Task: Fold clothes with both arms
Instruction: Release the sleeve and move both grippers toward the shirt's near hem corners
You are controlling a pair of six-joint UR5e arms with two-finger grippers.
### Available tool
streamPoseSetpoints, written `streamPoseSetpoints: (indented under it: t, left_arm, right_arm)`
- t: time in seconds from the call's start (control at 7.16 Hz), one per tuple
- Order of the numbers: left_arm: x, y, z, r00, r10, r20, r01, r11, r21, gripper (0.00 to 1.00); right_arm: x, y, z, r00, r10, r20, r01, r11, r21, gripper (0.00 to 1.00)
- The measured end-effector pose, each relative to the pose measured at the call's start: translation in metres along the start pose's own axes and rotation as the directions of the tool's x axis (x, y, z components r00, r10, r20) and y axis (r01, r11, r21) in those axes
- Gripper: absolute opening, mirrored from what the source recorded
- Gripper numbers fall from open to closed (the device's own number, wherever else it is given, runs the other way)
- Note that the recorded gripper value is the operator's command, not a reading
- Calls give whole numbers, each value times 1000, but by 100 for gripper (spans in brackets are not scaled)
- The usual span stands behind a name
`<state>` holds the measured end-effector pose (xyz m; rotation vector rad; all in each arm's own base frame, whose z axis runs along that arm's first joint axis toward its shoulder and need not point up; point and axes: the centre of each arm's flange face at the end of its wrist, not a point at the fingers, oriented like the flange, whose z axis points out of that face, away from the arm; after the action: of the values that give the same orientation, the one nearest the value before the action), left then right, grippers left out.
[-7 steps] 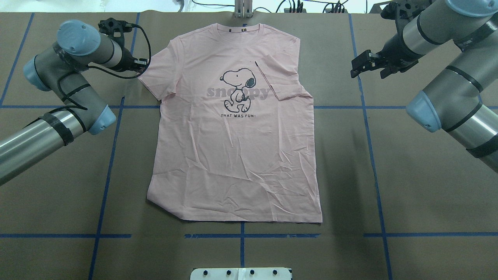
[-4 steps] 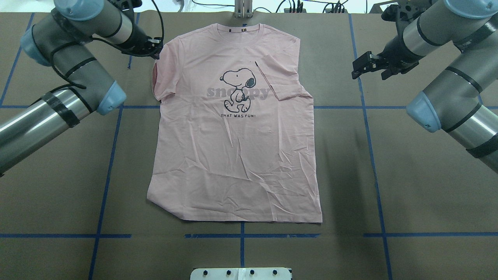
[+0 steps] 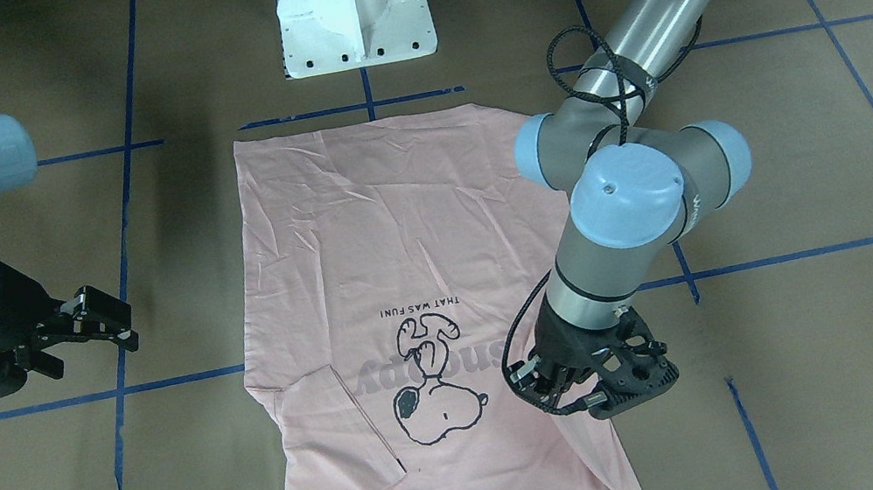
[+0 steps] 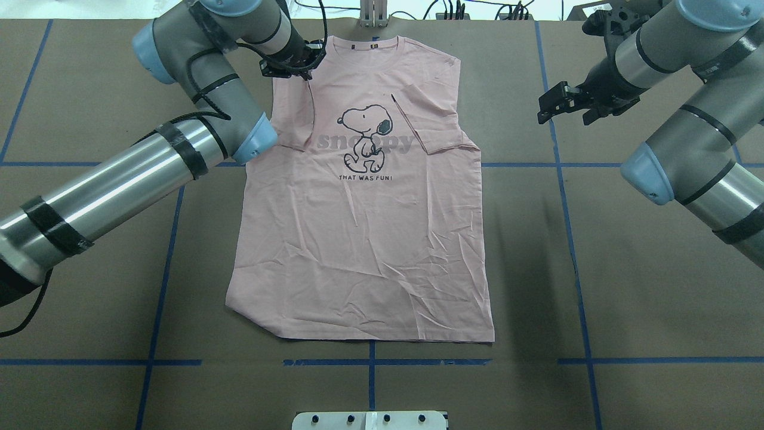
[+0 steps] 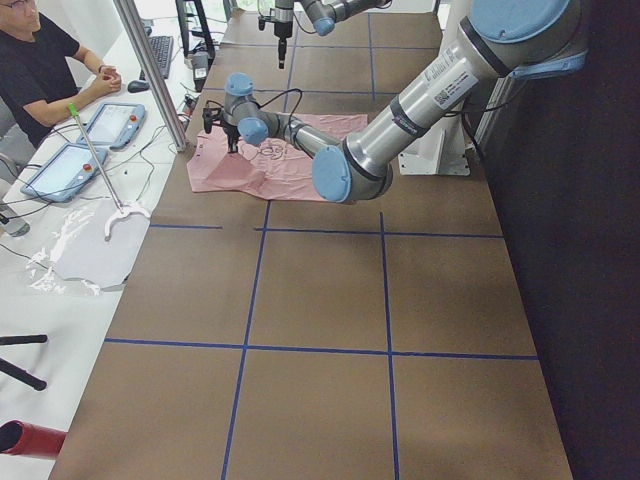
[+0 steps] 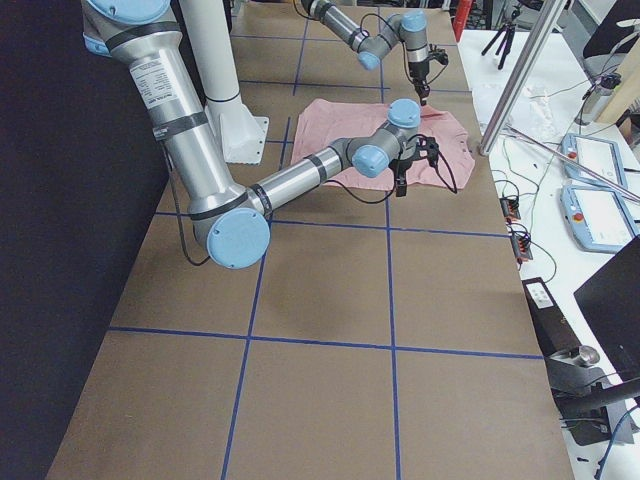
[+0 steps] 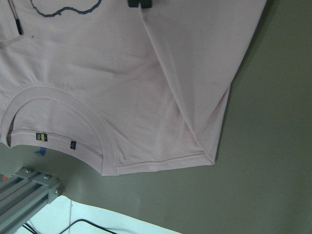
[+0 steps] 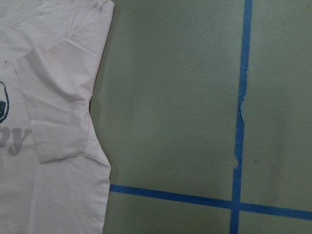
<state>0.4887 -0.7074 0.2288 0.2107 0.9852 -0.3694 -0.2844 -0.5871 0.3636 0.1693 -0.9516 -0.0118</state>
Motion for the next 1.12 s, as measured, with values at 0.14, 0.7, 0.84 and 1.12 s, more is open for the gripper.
streamPoseSetpoints:
  t: [0.14,0.7,0.84,1.12]
  left_arm:
    - [6,4,8,1000,-2,7,2,1000,13,36]
    - [12,26,12,995,48,-84,-46,999,29,100]
    - [8,32,1,992,64,-109,-60,998,35,100]
    - [-38,55,-25,985,89,-145,-84,996,40,100]
  right_arm:
    - [-2,1,1,1000,-1,1,1,1000,-2,100]
    - [-6,4,6,1000,-9,-1,9,1000,-5,100]
    - [-7,5,5,1000,-8,1,8,1000,-4,100]
    - [-20,19,-4,1000,19,20,-19,1000,7,100]
